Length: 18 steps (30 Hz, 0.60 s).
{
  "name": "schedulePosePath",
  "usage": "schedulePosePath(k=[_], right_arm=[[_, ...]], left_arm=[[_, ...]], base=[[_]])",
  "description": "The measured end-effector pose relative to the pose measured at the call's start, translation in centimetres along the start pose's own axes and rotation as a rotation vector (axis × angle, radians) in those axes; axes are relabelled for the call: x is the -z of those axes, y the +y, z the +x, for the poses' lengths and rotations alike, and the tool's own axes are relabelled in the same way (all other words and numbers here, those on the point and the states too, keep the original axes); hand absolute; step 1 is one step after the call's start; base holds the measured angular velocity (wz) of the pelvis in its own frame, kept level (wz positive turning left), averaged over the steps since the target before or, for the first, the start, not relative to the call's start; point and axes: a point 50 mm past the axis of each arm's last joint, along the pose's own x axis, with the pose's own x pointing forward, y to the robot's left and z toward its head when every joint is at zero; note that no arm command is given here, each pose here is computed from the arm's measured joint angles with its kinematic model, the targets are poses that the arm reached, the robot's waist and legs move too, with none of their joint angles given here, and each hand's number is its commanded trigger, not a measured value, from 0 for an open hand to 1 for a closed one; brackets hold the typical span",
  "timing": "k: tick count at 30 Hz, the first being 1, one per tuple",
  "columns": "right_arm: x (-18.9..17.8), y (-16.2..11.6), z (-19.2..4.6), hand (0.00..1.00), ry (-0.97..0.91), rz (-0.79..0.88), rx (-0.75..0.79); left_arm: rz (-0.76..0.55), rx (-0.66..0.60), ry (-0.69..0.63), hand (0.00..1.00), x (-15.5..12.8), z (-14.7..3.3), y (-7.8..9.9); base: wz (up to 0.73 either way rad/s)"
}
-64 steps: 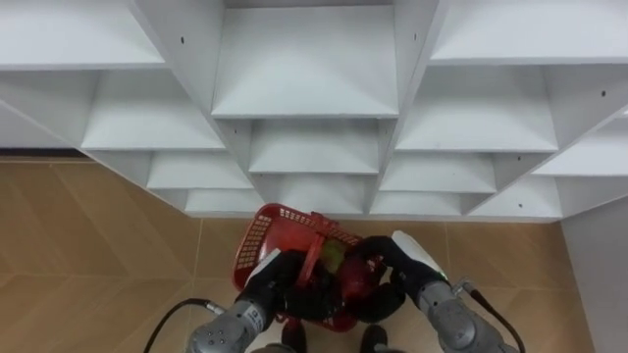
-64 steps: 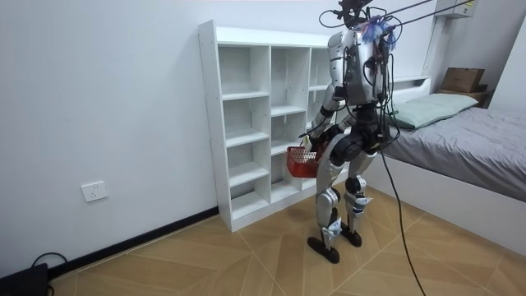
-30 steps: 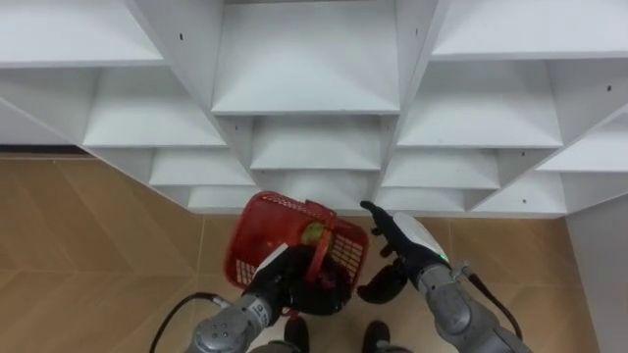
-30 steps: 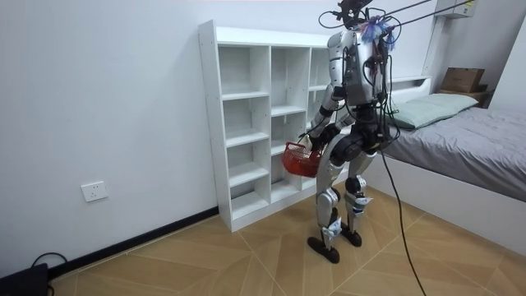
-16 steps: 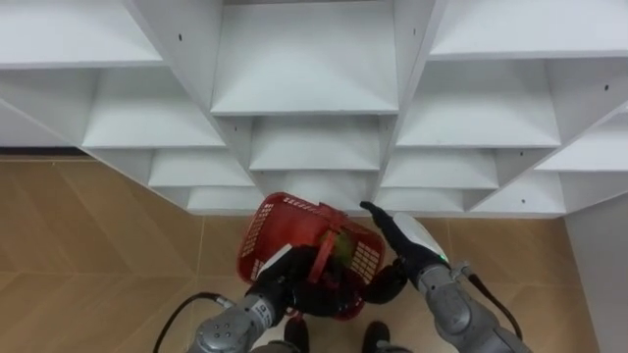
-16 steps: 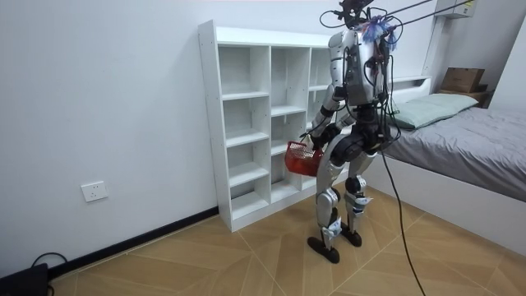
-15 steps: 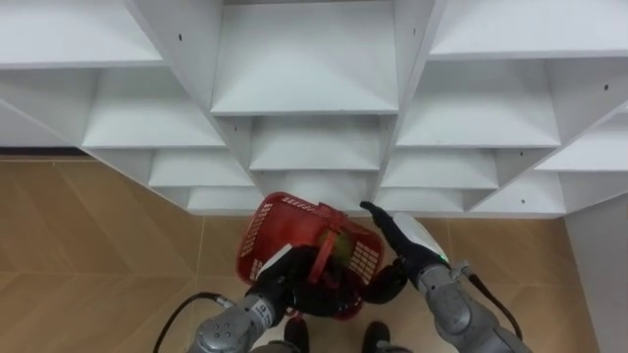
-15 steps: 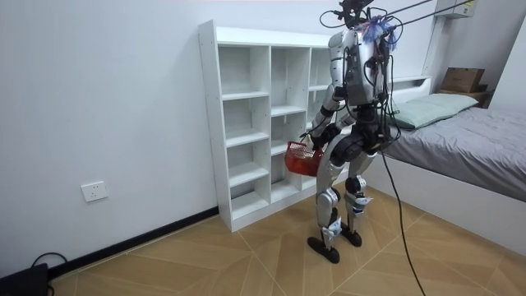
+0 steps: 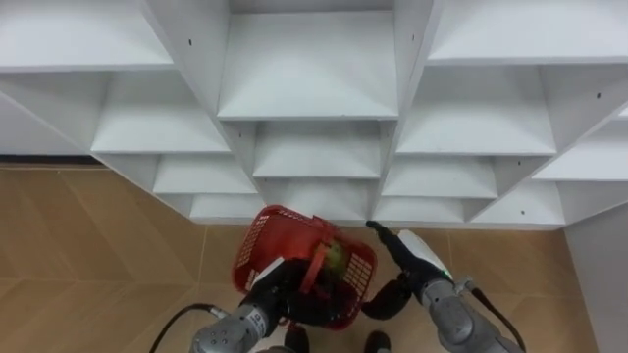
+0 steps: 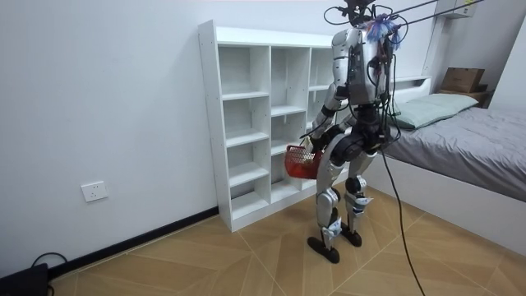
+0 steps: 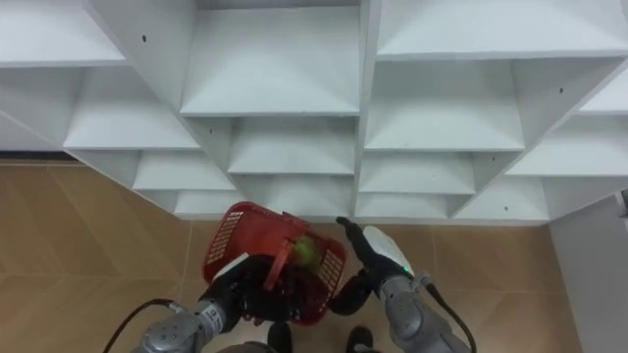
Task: Collect fruits from the closet
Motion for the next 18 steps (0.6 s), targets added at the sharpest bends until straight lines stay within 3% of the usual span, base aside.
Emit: schedulePosePath(k=[8, 18], right_arm=[[2.0, 0.0, -0.8, 0.00, 0.055, 0.023, 0.004], [5.9, 1.0, -3.1, 0.00, 0.185, 0.108, 0.017]], left_arm=[[0.032, -0.087, 0.030, 1.00, 0.8, -0.9, 1.9], [-0.004, -0.246, 0.129, 1.00, 4.5, -3.5, 3.6]], base=[[0.05], [0.00]])
